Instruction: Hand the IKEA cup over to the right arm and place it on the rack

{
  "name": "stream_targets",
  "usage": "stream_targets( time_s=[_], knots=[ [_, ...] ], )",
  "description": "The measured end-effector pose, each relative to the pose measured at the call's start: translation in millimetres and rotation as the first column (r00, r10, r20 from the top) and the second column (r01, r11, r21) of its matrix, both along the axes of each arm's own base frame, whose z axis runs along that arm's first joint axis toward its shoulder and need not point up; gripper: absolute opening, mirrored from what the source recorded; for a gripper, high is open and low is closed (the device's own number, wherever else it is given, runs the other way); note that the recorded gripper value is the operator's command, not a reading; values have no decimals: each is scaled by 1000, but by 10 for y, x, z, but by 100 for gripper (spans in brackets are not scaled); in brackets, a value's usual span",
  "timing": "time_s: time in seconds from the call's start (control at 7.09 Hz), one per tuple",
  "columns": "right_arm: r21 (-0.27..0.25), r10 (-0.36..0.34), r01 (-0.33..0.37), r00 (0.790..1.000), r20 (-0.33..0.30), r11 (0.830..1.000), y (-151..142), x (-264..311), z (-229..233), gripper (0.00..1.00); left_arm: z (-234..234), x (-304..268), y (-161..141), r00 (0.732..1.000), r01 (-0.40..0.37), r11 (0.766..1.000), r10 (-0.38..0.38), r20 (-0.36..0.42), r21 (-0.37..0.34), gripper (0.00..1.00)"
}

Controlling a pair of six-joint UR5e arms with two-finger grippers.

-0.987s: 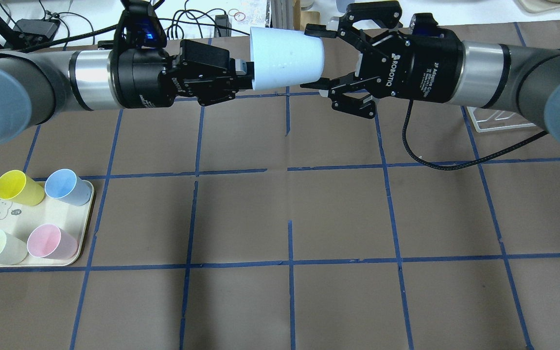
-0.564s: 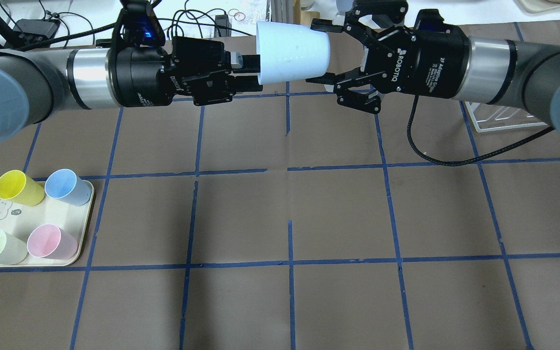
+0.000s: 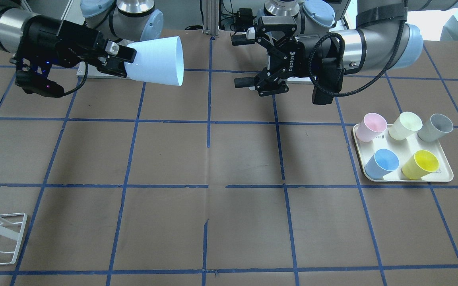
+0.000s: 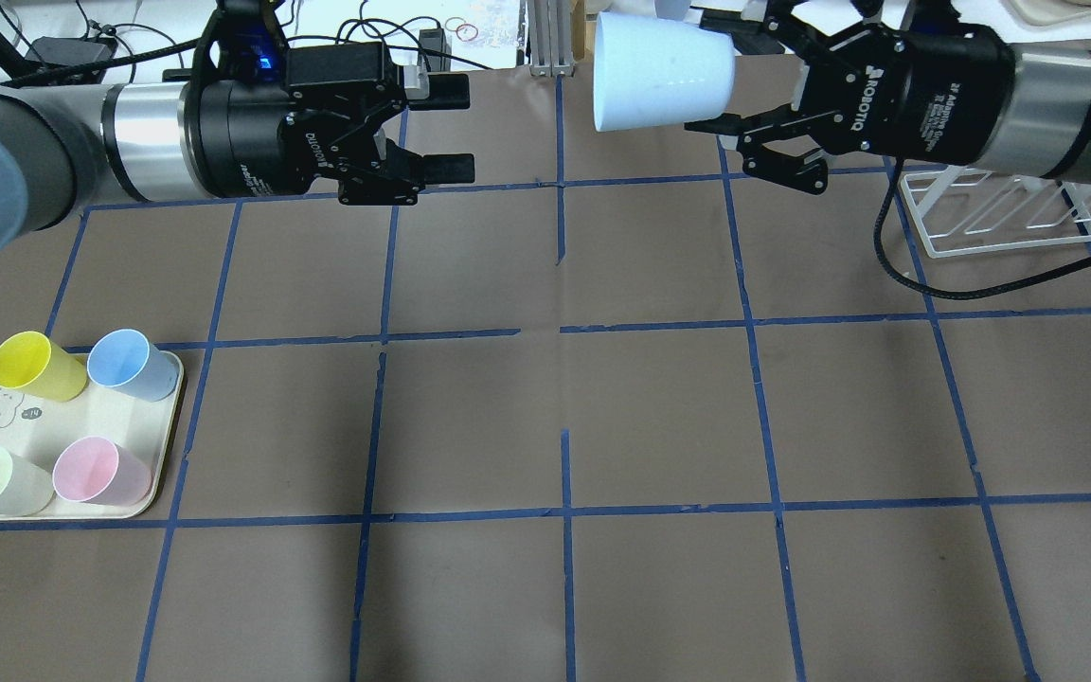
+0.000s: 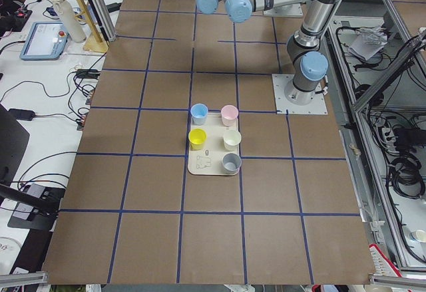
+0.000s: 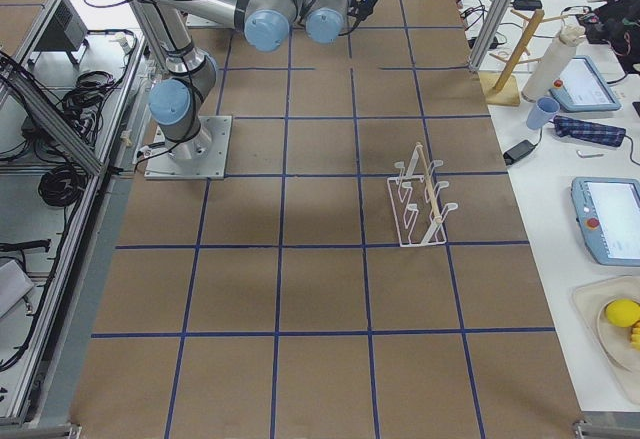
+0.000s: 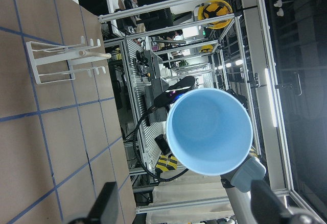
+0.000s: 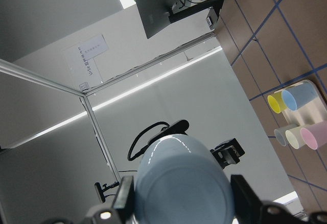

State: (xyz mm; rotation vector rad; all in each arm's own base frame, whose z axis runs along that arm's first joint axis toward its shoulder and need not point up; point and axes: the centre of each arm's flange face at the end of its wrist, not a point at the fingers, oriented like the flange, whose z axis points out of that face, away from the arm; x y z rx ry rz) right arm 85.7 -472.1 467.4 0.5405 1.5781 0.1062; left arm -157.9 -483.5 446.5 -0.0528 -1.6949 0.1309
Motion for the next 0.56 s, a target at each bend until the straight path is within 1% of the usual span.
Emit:
stream_targets(
  time_s=[0.14,0.28,0.42,0.56],
  knots=[
    [2,42,-42,993,-112,999,13,-142,89,15,-110,33,-63,999,17,998,-19,34,54,100],
    [9,106,-108,962,-251,994,43,-233,210,11,-205,68,-149,993,40,994,-51,108,102,100],
    [25,171,-176,901,-399,984,84,-316,336,8,-287,107,-253,969,48,988,-83,235,150,100],
    [41,218,-233,814,-539,972,124,-401,437,7,-346,92,-354,918,18,983,-89,387,185,100]
  ],
)
